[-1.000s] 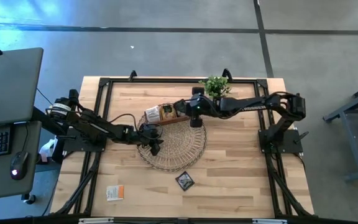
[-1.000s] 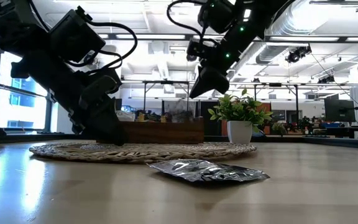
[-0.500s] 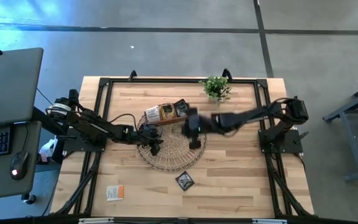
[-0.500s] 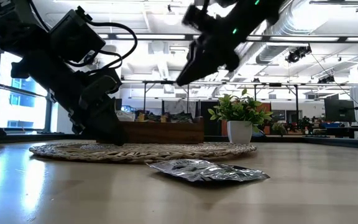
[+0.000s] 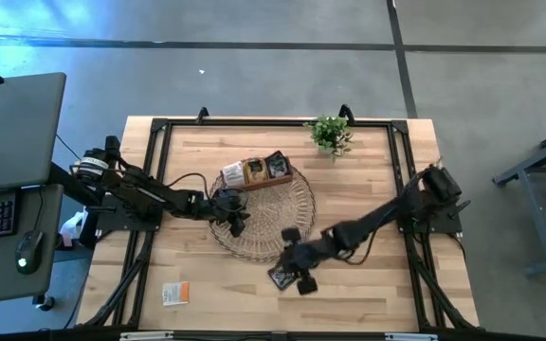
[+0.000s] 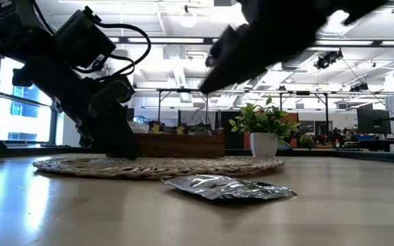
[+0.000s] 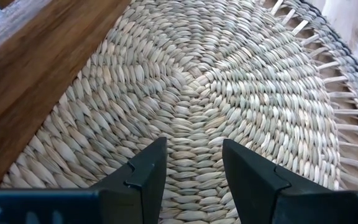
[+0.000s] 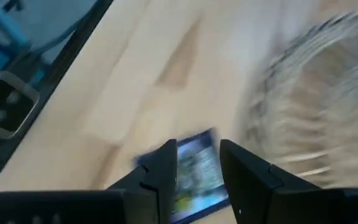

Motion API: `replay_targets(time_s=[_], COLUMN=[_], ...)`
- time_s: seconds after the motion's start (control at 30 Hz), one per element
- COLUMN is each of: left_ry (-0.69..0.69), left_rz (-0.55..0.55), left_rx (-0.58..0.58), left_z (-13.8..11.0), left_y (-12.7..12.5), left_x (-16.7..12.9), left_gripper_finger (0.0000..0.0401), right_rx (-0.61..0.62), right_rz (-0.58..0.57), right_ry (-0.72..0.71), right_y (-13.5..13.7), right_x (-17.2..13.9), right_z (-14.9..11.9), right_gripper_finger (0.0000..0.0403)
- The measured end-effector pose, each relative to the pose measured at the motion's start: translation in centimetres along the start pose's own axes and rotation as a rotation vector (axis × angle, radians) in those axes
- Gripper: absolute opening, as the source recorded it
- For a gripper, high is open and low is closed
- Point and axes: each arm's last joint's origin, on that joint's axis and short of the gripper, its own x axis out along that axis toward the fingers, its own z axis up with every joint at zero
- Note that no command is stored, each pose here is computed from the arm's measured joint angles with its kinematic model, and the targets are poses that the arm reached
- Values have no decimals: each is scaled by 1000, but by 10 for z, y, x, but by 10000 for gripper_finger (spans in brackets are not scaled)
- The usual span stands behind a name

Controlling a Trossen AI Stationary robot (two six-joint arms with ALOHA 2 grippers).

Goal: Pick & Place Tea
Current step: Put the violet tea packet into the right compartment of the wooden organizer

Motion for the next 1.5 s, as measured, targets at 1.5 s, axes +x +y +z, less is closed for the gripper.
replay_targets(time_s=[1.5], left_ry=[47], left_rz=[-120], left_rx=[9], left_z=[1], left_y=[-5], left_x=[0], left_gripper_finger=[156], right_rx=[-517], right_rz=[252], right_ry=[258], right_y=[37], right_x=[46], right_z=[-64], right_gripper_finger=[10])
